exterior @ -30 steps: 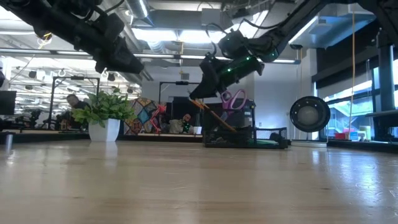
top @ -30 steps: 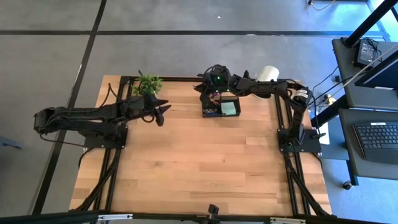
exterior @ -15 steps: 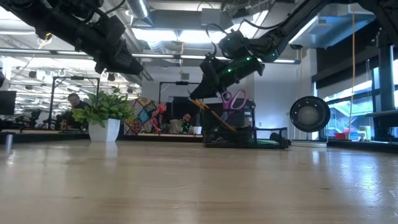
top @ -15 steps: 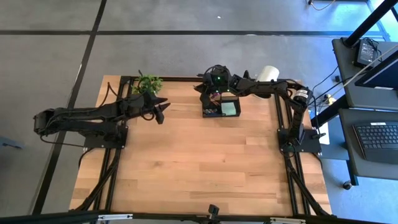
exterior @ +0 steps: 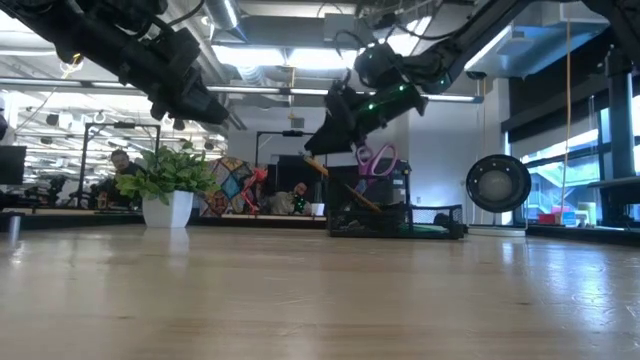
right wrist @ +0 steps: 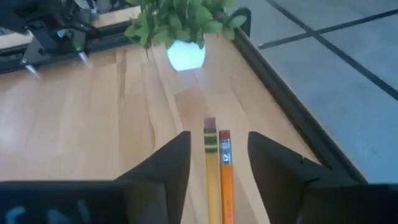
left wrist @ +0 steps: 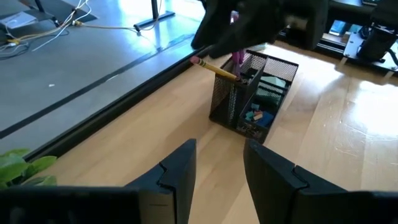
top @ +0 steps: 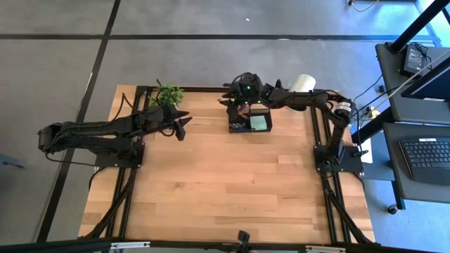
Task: Pick and place office supplies into organizer
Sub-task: Return to Home Position
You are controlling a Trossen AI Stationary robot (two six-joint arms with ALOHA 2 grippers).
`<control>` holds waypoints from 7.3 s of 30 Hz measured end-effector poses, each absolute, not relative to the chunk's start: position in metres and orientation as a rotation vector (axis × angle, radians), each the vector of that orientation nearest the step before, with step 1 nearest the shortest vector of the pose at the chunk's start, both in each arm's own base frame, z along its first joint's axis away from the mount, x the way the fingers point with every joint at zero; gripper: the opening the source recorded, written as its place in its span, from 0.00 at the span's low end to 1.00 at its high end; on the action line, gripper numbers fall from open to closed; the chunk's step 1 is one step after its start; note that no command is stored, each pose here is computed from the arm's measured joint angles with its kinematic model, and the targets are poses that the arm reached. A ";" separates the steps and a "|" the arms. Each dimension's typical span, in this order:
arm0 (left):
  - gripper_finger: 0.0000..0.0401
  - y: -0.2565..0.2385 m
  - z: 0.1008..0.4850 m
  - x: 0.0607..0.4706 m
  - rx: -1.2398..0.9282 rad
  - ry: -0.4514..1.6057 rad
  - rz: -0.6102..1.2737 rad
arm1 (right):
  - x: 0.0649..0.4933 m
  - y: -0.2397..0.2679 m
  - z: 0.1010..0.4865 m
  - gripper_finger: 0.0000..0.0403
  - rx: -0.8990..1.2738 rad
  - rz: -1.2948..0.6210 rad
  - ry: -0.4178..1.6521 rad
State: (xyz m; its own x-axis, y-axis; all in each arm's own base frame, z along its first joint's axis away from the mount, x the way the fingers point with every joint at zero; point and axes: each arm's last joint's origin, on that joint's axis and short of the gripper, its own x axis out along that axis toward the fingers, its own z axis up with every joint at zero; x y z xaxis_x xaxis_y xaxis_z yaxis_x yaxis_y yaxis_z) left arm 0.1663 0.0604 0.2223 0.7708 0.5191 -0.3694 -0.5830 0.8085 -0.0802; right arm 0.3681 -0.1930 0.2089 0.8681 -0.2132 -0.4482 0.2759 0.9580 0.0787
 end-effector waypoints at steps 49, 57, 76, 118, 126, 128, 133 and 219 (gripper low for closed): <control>0.32 0.044 0.212 0.074 -0.264 0.128 0.635 | 0.144 -0.042 0.220 0.43 0.180 -0.174 -0.136; 0.32 0.045 0.187 0.075 -0.279 0.117 0.642 | 0.135 -0.040 0.203 0.43 0.200 -0.174 -0.150; 0.32 0.048 0.171 0.077 -0.263 0.064 0.683 | 0.125 -0.036 0.185 0.43 0.161 -0.168 -0.211; 0.32 0.047 0.171 0.077 -0.141 0.113 0.643 | 0.092 -0.030 0.189 0.43 0.164 -0.291 -0.274; 0.32 0.047 0.171 0.077 -0.141 0.113 0.643 | 0.090 -0.029 0.188 0.43 0.139 -0.295 -0.264; 0.32 0.047 0.171 0.077 -0.141 0.113 0.643 | 0.090 -0.029 0.186 0.43 0.140 -0.297 -0.247; 0.32 0.047 0.171 0.077 -0.141 0.113 0.643 | 0.092 -0.030 0.181 0.43 0.151 -0.303 -0.185; 0.32 0.047 0.171 0.077 -0.141 0.113 0.643 | 0.092 -0.030 0.179 0.43 0.152 -0.305 -0.166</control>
